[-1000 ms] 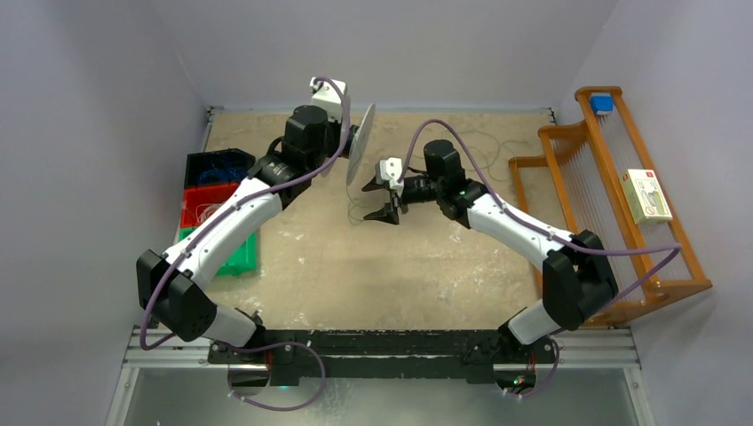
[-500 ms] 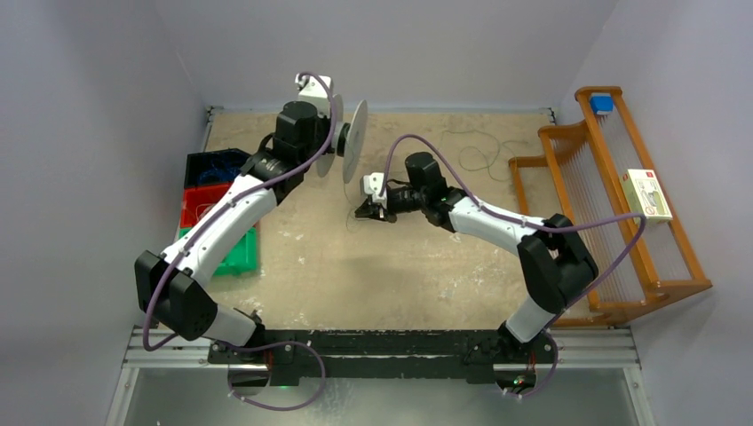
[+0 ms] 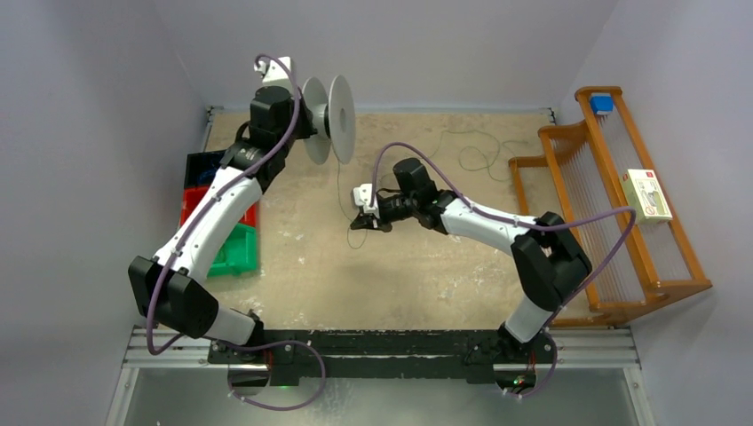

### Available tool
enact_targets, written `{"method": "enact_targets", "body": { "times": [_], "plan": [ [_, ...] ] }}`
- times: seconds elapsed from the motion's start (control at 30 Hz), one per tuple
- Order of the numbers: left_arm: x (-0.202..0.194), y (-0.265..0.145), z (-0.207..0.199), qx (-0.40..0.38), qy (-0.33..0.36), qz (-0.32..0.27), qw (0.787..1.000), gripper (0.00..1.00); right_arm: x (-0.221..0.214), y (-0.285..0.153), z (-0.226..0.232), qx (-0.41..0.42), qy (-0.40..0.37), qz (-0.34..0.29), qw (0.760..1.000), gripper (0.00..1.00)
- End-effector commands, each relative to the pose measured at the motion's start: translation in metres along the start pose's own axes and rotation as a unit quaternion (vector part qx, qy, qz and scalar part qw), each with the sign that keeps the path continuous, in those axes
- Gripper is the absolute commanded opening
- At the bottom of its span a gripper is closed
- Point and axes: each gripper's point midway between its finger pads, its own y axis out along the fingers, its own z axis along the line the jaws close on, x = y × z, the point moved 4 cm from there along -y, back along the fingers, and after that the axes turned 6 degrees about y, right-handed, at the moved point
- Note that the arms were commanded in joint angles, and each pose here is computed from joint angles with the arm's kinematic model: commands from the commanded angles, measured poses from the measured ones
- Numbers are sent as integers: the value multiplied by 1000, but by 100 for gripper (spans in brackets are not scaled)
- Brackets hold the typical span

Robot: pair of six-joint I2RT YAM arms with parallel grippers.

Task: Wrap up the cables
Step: Wrap the cable around the cable reel.

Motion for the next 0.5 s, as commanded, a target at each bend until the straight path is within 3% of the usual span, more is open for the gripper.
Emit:
{"method": "enact_targets", "body": {
  "times": [0.0, 0.2, 0.47],
  "plan": [
    [46, -6, -4, -62, -101, -53, 992, 0, 5, 10, -17, -38, 19, 13, 999, 0],
    [67, -21, 12, -132, -145, -59, 979, 0, -8, -15, -52, -89, 84, 21, 992, 0],
    [63, -55, -7, -286, -105, -35, 952, 0, -12, -63, -86, -108, 160, -12, 981, 0]
  ]
}}
